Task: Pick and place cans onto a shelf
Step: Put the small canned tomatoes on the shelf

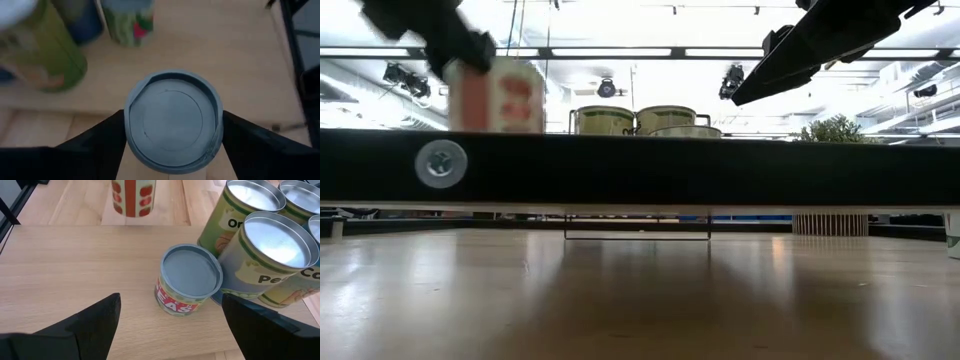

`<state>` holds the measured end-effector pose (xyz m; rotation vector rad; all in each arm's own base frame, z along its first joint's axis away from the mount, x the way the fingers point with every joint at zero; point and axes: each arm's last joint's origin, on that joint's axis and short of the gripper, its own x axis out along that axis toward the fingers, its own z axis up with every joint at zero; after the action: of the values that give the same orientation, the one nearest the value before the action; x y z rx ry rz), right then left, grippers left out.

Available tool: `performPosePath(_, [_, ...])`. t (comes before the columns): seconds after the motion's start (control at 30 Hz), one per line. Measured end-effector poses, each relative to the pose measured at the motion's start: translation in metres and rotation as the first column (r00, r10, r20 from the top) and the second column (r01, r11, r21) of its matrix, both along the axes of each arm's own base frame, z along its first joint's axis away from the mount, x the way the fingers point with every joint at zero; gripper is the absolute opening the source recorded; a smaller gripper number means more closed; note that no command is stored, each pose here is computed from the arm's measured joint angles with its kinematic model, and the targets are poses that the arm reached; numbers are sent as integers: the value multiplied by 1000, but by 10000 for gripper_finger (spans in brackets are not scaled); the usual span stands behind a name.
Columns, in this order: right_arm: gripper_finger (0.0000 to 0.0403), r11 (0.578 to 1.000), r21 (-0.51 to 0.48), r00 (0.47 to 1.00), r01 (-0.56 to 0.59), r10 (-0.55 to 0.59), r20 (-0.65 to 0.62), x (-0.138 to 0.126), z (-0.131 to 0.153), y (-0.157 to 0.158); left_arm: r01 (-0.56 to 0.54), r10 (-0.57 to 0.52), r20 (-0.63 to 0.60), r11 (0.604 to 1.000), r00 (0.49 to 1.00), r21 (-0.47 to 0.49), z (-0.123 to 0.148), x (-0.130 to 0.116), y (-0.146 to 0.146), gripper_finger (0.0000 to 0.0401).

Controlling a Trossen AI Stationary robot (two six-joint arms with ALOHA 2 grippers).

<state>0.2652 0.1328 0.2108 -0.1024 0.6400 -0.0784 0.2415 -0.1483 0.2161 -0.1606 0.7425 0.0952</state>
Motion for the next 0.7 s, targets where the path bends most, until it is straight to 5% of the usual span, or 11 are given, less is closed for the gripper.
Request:
performPosePath(0.17, [356, 1000, 2, 1000, 1, -1, 1, 0, 0, 0, -26, 21, 85, 998, 996, 51, 12, 17, 5, 295])
performPosePath(0.47, [356, 1000, 16, 1000, 1, -2, 26, 2, 2, 1, -74, 73, 26, 996, 997, 45, -22, 52, 26, 296])
performPosePath(0.7, [356, 1000, 10, 1000, -2, 2, 24, 2, 2, 1, -49, 47, 42, 997, 998, 67, -22, 55, 26, 347])
